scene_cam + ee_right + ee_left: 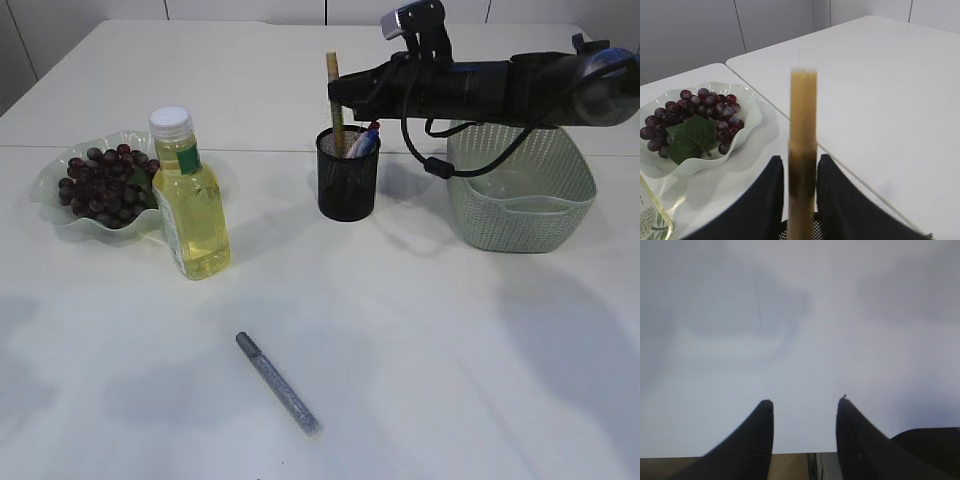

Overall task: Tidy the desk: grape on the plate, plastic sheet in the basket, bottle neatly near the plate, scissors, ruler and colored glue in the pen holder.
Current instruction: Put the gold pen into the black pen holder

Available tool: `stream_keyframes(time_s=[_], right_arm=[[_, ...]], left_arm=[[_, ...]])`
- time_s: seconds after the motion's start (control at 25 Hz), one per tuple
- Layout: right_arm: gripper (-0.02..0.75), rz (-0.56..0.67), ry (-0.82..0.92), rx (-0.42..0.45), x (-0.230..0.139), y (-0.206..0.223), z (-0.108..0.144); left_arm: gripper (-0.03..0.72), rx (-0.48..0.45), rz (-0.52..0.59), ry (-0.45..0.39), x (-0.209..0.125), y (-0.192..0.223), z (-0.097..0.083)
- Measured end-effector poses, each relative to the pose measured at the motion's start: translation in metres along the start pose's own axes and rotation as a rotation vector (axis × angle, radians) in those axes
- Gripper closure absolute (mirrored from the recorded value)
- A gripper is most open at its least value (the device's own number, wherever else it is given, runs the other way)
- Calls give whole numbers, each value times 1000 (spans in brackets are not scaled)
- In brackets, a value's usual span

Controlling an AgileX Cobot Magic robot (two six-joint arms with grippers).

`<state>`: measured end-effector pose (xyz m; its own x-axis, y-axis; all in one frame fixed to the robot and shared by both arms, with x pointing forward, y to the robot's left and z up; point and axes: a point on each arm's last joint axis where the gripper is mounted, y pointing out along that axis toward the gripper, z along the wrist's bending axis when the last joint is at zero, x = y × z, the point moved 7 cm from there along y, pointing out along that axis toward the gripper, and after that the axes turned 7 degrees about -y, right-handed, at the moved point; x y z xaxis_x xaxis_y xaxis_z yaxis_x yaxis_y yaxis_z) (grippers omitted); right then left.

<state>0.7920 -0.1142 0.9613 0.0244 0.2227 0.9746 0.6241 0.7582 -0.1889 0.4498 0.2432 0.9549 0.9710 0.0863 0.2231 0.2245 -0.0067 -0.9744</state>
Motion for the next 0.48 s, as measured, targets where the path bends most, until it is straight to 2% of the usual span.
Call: stream_keyframes(time_s=[0.2,0.32,0.48], right_arm=[[427,8,7,3,-6,2,0],[412,8,28,5,-7,2,1],[408,8,165,1,-4,1,0]], left_arm=[[382,0,0,0,0,0,0],[382,0,0,0,0,0,0],[382,0,0,0,0,0,0]])
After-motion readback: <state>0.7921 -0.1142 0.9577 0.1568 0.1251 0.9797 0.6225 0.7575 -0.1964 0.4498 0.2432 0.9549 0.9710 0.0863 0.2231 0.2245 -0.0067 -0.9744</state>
